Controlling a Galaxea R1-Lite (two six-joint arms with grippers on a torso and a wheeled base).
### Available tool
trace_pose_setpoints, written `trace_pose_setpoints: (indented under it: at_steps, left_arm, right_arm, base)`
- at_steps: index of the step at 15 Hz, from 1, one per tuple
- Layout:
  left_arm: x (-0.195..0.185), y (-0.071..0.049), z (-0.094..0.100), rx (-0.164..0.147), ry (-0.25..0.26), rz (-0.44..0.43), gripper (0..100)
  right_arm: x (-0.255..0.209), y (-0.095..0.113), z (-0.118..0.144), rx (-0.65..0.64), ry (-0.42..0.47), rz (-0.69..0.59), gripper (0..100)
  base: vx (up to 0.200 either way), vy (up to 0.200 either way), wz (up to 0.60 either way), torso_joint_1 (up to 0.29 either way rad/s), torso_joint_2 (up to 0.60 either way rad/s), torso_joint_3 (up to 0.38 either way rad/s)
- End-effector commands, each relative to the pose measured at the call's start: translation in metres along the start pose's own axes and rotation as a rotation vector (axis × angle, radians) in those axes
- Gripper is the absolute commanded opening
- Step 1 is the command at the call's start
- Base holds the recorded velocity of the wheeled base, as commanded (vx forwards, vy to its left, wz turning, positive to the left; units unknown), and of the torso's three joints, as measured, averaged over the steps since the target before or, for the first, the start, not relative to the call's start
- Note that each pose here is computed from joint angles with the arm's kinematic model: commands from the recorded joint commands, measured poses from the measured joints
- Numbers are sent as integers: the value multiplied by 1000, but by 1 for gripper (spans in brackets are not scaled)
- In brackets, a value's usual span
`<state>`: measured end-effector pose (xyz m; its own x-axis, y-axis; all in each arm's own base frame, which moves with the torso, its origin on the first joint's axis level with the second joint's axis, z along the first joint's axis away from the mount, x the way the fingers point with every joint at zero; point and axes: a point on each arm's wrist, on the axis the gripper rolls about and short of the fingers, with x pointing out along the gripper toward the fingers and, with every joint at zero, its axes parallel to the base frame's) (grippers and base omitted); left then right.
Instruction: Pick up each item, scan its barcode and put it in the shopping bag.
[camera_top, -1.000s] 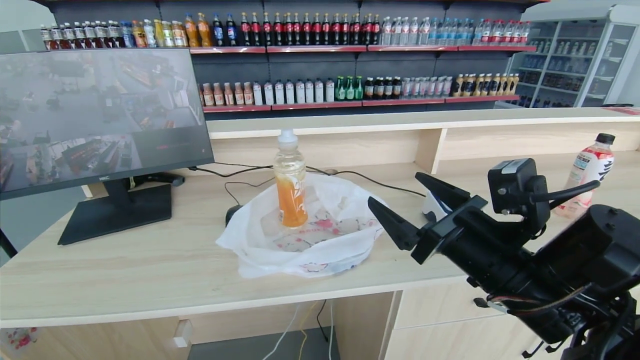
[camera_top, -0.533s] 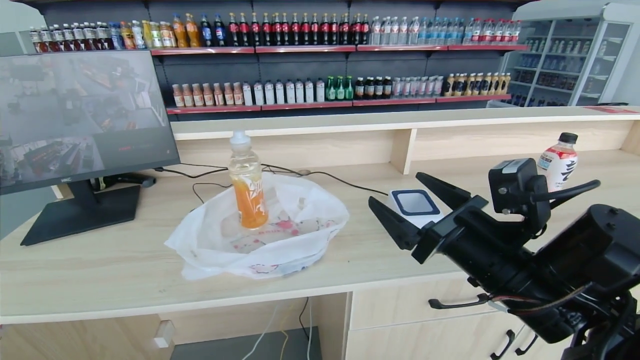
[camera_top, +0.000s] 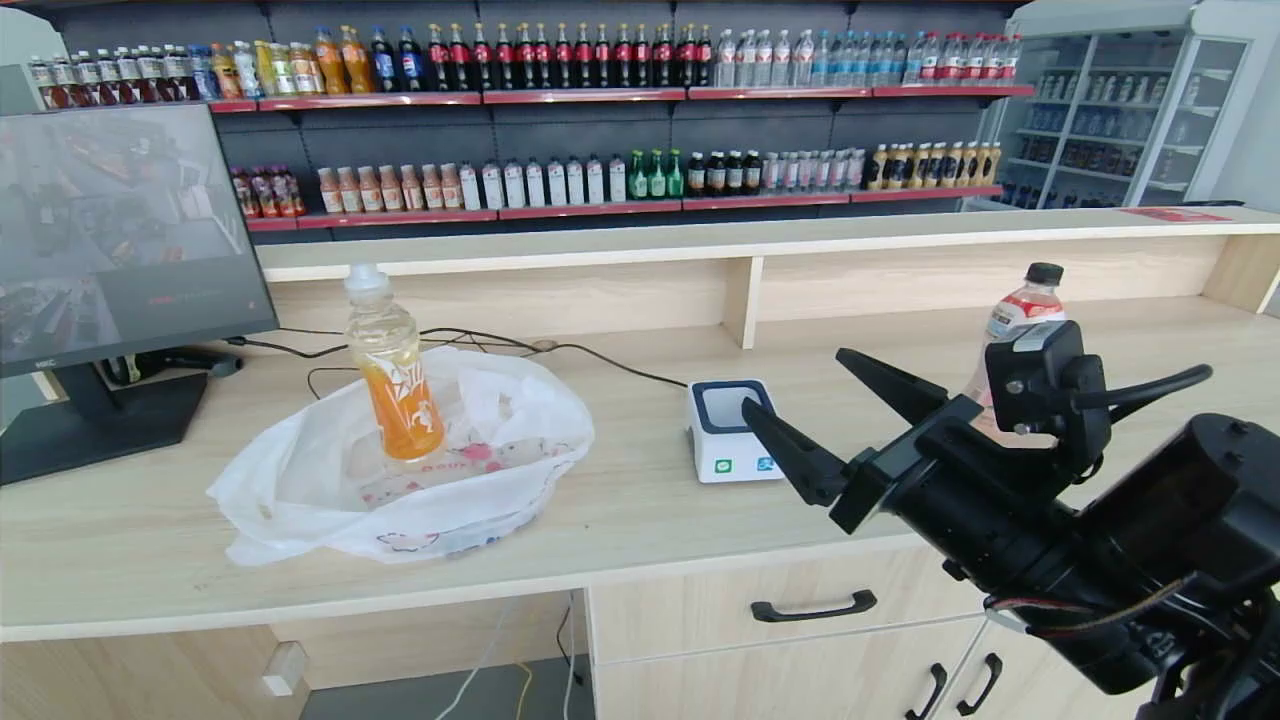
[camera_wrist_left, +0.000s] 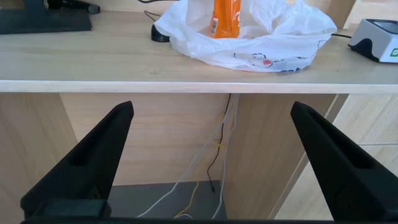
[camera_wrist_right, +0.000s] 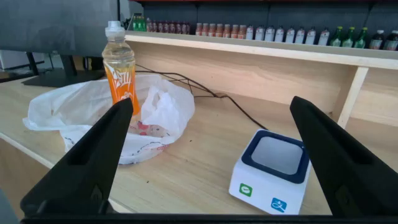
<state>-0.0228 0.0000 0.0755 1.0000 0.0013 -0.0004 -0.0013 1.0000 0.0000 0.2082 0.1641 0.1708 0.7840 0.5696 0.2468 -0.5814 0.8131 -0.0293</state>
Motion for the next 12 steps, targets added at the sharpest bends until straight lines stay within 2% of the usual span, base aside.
trace_pose_setpoints:
  at_steps: [1, 6, 9, 12]
  left_arm:
    - [0, 0, 0, 0, 0, 0, 100]
    - [0, 0, 0, 0, 0, 0, 100]
    - [0, 0, 0, 0, 0, 0, 100]
    - [0, 0, 0, -2, 0, 0, 100]
  right_arm:
    - [0, 0, 0, 0, 0, 1, 100]
    - [-1, 0, 0, 0, 1, 1, 100]
    - [-5, -2, -4, -3, 24, -6, 100]
    - [-4, -19, -7, -18, 34, -71, 100]
  base:
    - [0, -200, 0, 2, 2, 7]
    - [0, -200, 0, 2, 0, 1]
    - [0, 0, 0, 0, 0, 0]
    - [0, 0, 0, 0, 0, 0]
